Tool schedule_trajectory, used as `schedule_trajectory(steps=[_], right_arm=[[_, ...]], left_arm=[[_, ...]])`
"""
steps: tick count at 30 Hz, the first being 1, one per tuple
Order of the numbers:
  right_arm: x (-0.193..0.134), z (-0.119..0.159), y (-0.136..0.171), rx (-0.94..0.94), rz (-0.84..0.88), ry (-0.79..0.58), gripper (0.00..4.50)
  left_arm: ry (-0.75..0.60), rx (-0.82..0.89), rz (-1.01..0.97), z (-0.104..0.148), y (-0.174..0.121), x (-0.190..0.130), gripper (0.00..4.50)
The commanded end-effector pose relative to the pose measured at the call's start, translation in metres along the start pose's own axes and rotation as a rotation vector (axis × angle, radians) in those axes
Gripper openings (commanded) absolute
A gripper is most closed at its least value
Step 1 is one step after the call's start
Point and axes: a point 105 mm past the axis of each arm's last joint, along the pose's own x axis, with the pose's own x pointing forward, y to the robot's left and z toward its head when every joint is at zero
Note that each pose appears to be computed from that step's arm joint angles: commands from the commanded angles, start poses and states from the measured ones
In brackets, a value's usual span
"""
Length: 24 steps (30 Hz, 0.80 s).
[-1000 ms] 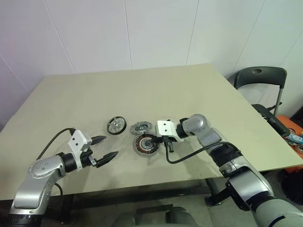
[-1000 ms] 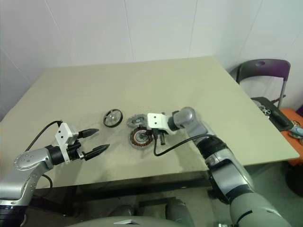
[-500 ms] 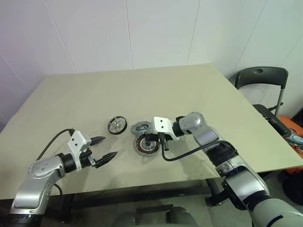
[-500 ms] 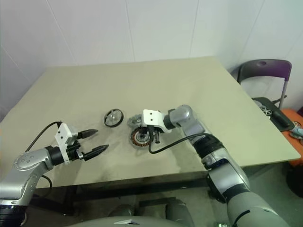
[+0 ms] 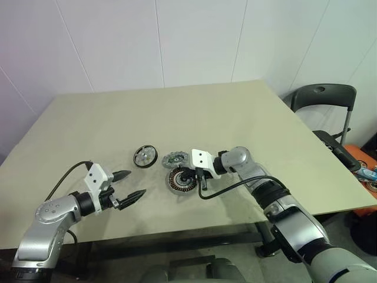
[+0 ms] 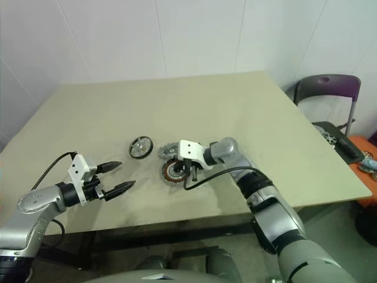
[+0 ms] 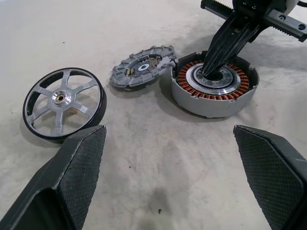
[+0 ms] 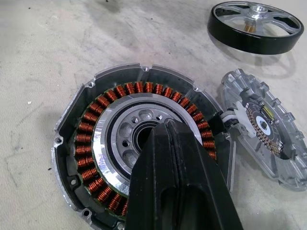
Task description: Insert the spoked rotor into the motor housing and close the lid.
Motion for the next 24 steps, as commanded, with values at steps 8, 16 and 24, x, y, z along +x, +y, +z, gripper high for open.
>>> schedule_trajectory(steps=[8,16,24], right_arm=[[-0.017,0.046,-0.031,0.070,-0.083,-0.166,0.02],[-0.040,0.054,-0.035,0.034,-0.062,-0.169,0.02],[-0.069,0.052,-0.024,-0.026,0.004,-0.132,2.16]], left_arm=[[-0.024,0.037,0.007,0.010,0.002,-0.001,4.50],[-0.085,-0.016,0.082,0.014,0.011,-0.004,4.50],[-0.136,-0.389,0.314,0.003,0.032,-0.001,4.50]])
